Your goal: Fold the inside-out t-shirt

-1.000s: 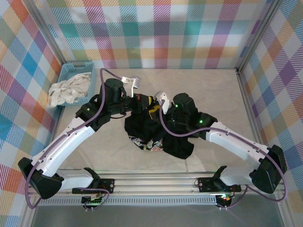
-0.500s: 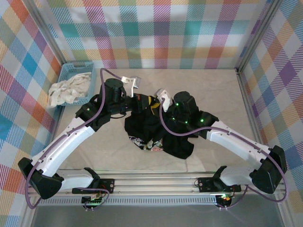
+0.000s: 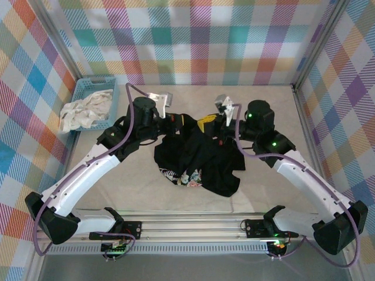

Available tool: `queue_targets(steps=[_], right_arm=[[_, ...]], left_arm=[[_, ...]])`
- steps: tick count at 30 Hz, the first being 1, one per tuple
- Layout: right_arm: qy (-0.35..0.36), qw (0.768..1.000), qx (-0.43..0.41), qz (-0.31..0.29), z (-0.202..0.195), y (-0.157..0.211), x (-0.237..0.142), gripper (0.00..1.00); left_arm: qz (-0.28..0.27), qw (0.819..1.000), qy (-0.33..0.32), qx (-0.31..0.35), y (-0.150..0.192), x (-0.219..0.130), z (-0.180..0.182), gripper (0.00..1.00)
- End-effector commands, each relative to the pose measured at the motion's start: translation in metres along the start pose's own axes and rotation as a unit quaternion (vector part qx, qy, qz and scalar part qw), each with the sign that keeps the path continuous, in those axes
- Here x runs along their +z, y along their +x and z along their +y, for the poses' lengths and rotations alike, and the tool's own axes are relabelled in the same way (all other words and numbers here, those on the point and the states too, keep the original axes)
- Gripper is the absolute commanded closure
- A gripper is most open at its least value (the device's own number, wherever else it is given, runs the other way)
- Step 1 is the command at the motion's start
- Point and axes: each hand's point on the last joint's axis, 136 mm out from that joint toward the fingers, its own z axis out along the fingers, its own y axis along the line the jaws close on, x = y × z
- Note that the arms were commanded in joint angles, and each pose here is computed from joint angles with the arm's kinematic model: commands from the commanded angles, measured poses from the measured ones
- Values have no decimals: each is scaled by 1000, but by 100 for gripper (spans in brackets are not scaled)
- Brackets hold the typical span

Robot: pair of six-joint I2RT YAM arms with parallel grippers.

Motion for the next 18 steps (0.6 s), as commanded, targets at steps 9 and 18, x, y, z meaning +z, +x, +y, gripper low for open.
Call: queue_targets(steps=[9,18], right_arm=[[-7,994,101,-28,-26,-12,-19,100],[69,992,-78,73,1,49,12,56]], left_arm=[[-29,997,66,30,-1,-13,-21,100],[9,996,84,15,4,-9,-32,100]])
